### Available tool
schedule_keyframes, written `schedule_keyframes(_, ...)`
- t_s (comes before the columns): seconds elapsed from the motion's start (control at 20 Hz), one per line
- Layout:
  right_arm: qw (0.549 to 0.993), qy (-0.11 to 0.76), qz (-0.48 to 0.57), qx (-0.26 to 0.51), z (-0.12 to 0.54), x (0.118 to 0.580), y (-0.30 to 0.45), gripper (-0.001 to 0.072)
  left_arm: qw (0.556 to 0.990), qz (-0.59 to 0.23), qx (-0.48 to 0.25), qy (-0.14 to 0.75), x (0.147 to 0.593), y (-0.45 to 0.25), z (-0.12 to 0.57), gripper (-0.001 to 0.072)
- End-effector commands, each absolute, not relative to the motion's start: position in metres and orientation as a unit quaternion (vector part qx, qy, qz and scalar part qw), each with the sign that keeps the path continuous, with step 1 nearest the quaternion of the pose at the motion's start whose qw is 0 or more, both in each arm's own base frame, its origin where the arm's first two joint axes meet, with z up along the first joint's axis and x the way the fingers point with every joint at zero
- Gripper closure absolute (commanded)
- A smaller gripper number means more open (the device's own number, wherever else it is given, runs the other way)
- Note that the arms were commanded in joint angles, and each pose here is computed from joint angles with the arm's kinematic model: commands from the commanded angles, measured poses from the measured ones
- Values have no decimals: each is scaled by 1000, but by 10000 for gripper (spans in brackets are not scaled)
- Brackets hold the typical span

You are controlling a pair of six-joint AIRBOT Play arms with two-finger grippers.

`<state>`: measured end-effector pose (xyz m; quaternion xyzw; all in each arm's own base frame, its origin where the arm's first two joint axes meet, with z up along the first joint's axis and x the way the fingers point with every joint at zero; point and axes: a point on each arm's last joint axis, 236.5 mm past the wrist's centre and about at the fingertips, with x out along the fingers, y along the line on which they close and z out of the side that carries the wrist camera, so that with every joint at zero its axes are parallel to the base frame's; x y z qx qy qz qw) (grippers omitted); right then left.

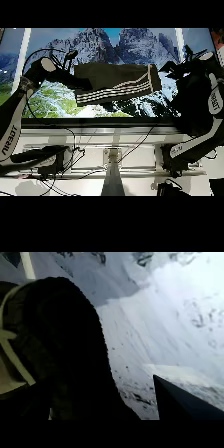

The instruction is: Fold the clothes and pants, and hang the long-sleeved shirts on hangers.

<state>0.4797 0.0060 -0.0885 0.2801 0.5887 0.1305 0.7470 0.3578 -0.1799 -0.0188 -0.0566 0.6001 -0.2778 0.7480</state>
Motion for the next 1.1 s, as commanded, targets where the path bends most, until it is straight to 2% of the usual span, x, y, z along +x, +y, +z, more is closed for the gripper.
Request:
schedule_keyframes(0.0,740,593,163,272,-106,485,45,13,750,-277,-58,598,359,-180,-19,9)
schedule_keyframes(0.2,721,617,231,215,-108,465,93,30,750,-277,-57,598,360,-180,-19,9)
schedule_keyframes(0.25,714,622,252,198,-107,458,105,145,750,-277,-57,598,360,-180,-19,8)
schedule_keyframes(0.3,710,625,266,187,-107,454,115,373,751,-276,-56,598,360,-179,-19,9)
schedule_keyframes(0.35,708,626,272,182,-106,452,123,633,751,-276,-56,598,360,-179,-19,9)
schedule_keyframes(0.4,709,624,277,176,-103,452,129,697,752,-274,-57,597,361,-178,-19,9)
schedule_keyframes(0.55,739,590,286,155,-63,465,132,697,769,-264,-65,579,376,-165,-3,9)
schedule_keyframes(0.75,848,490,190,65,36,493,73,698,830,-223,-55,508,413,-118,58,8)
schedule_keyframes(0.9,881,455,95,84,114,466,18,698,861,-196,-47,467,416,-90,97,8)
schedule_keyframes(1.05,907,410,10,91,191,412,-30,698,868,-197,-44,454,408,-88,115,8)
